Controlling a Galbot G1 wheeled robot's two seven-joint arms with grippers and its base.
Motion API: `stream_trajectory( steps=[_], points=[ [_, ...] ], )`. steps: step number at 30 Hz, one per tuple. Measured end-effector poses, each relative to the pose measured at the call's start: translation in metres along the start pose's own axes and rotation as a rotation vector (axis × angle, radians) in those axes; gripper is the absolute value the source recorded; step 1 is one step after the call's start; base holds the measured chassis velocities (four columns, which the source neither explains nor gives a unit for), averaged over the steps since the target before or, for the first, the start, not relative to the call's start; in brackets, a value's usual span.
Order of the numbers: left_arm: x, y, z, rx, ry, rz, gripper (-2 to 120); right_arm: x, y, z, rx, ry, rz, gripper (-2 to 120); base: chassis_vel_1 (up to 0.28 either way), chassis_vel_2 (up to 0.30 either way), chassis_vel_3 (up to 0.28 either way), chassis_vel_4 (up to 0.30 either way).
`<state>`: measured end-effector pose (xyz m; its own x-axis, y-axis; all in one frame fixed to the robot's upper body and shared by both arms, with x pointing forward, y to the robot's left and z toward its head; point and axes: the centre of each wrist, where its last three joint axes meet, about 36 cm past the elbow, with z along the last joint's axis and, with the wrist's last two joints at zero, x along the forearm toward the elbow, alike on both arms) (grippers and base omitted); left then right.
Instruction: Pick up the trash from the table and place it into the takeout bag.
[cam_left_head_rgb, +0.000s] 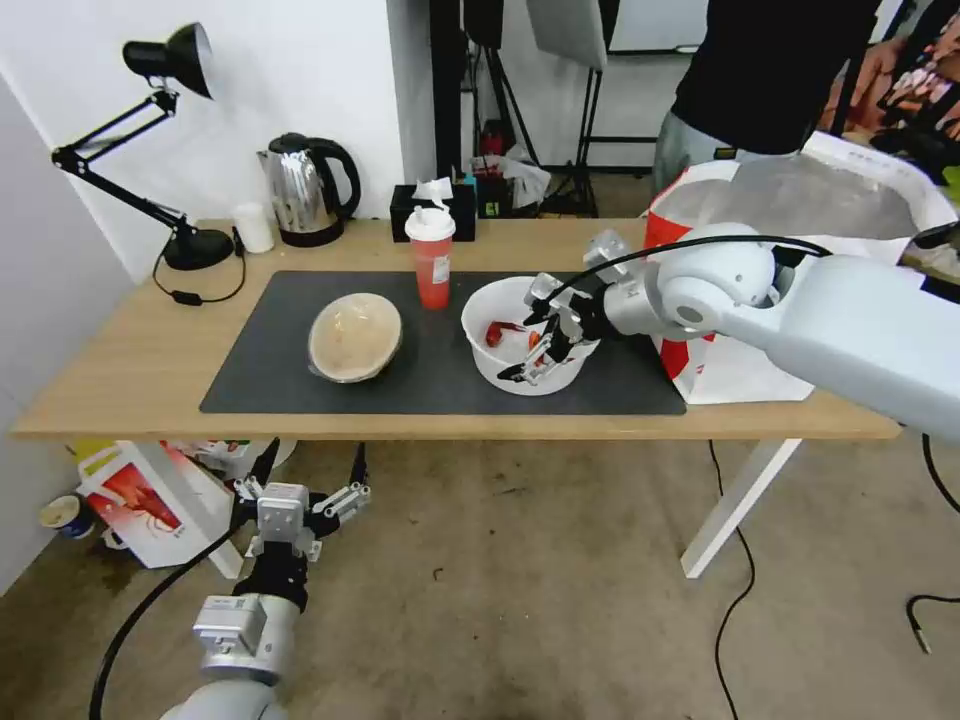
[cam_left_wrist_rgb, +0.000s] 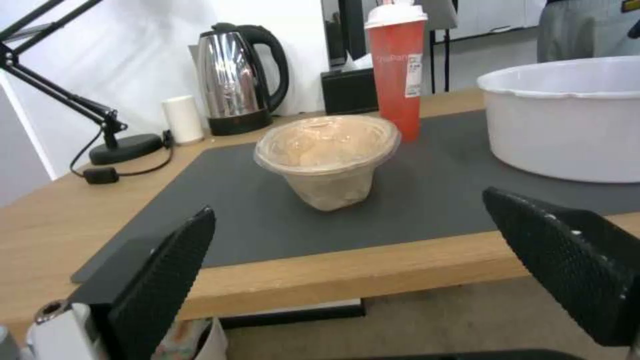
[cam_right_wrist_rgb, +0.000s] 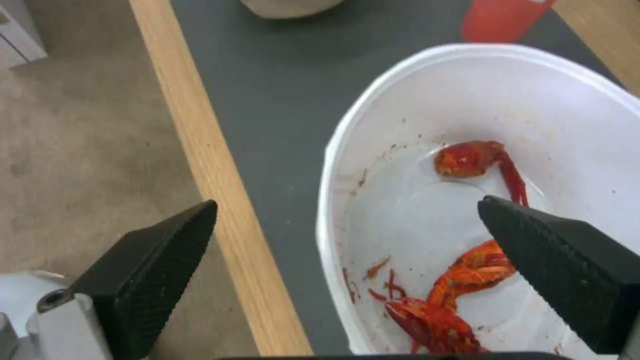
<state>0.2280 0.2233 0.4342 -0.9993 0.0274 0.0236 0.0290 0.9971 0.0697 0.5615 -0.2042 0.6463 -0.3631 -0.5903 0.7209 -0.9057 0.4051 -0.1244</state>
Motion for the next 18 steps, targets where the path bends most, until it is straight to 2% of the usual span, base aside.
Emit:
stream_trajectory(
  steps=[10,18],
  points=[
    [0.000,0.000,0.000,0.000,0.000,0.000,100,-0.018,-0.013,0.002,-0.018,0.020,0.012,100,0.000,0.000,0.000,0.000],
    [0.000,0.000,0.000,0.000,0.000,0.000,100,-0.024,-0.013,0.002,-0.011,0.026,0.011,100,0.000,0.000,0.000,0.000]
  ],
)
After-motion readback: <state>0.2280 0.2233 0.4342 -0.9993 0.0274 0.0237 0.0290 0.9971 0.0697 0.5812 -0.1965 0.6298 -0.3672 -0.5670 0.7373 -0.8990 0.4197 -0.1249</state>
